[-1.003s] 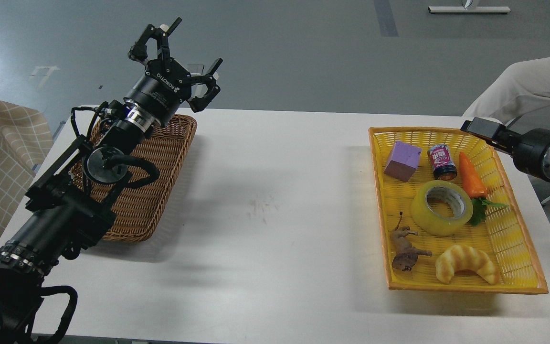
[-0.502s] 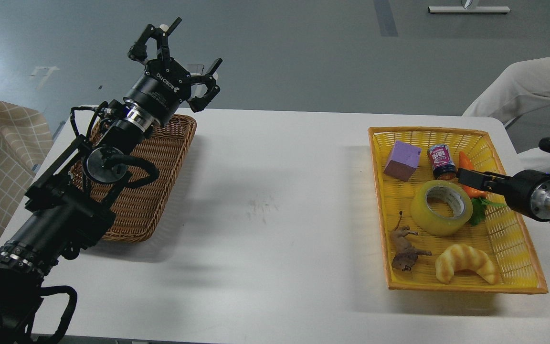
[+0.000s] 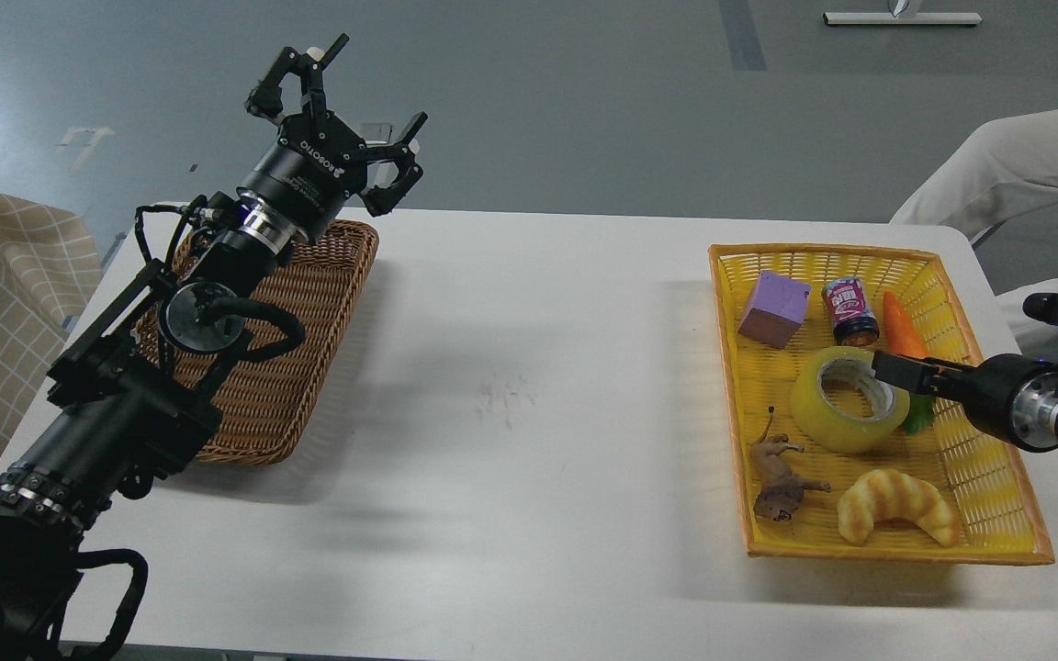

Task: Place and transfer tape with both arms
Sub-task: 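Move the right gripper over the tray toward the tape roll, then grasp the yellow tape roll with the right gripper, then lift the tape roll out of the tray toward the table center, then lower the tape roll onto the table and open the right gripper, then withdraw the right gripper back above the tray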

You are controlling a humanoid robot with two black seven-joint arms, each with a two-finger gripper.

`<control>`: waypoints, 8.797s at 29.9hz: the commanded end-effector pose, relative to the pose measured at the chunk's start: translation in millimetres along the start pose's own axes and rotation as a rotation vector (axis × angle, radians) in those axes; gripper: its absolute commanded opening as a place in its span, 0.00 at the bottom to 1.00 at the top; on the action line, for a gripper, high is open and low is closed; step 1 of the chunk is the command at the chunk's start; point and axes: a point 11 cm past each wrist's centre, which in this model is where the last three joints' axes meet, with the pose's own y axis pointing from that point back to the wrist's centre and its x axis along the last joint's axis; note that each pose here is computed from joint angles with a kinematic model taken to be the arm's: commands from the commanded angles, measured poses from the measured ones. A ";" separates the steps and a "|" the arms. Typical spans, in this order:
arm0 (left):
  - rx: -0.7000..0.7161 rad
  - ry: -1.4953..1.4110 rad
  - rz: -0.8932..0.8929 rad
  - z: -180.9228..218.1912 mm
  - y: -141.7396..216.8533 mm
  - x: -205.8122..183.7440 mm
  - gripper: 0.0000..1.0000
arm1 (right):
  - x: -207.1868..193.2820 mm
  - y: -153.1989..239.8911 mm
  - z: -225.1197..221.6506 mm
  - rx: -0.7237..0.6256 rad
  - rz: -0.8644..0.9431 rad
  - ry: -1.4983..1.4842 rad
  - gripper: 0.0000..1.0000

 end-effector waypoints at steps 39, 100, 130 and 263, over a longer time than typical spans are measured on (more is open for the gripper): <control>-0.012 -0.003 -0.006 5.0 -2.3 -1.7 0.98 | -28.5 -8.7 -5.2 0.007 -0.076 0.020 0.47; -0.005 0.006 -0.007 -1.1 -2.7 -2.6 0.98 | 47.5 -55.5 -259.2 0.378 0.003 0.349 0.00; -0.009 0.012 -0.006 -3.1 -2.5 -2.9 0.98 | -9.3 -96.2 -294.6 0.324 -0.136 0.417 0.00; -0.009 0.004 -0.010 -0.1 -0.3 -3.2 0.98 | 181.7 21.5 -117.4 1.268 0.121 -1.617 1.00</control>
